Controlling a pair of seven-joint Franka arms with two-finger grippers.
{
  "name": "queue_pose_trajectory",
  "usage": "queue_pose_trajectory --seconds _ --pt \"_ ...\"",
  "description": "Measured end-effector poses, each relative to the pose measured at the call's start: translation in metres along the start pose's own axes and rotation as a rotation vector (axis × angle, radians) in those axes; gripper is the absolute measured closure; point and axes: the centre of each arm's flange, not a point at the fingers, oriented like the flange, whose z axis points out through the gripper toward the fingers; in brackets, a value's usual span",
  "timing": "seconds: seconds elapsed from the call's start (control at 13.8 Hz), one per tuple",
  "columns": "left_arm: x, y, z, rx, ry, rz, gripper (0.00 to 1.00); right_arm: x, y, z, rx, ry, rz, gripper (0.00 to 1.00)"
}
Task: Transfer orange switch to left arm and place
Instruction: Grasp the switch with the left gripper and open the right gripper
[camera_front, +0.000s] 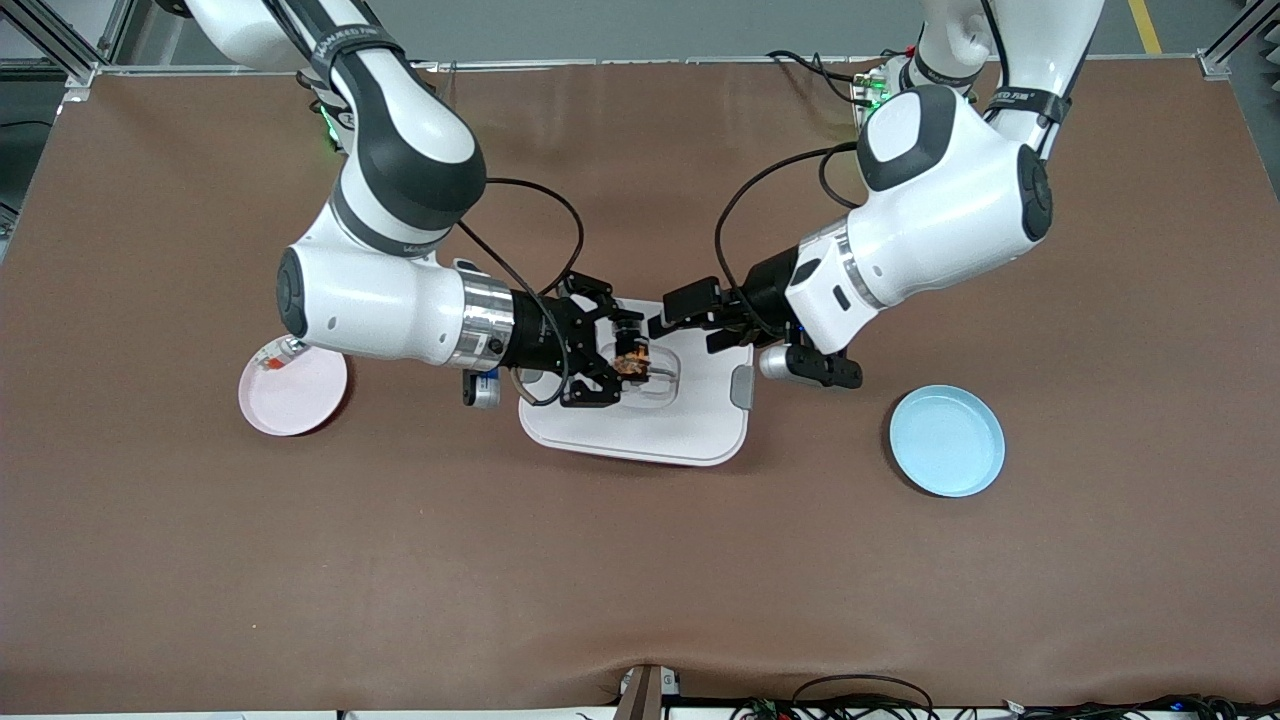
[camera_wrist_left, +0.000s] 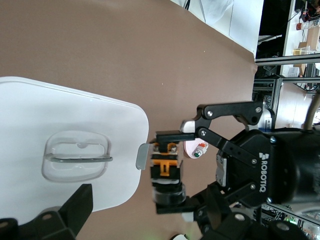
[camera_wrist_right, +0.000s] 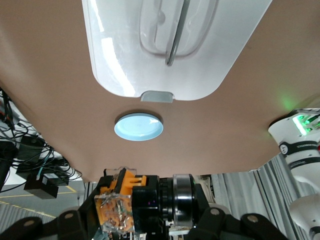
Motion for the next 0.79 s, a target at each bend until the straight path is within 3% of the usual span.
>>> queue_pose_trajectory --seconds 0.36,0.79 --pt "-0.001 0.0 0.008 0.0 0.0 -0.003 0.0 -0.023 0.006 0.019 0.068 -0.023 0.016 0.27" --pt "0.006 -0.006 0.003 0.002 0.01 -0.002 0.0 -0.026 0.003 0.023 0.077 -0.031 0.02 0.27"
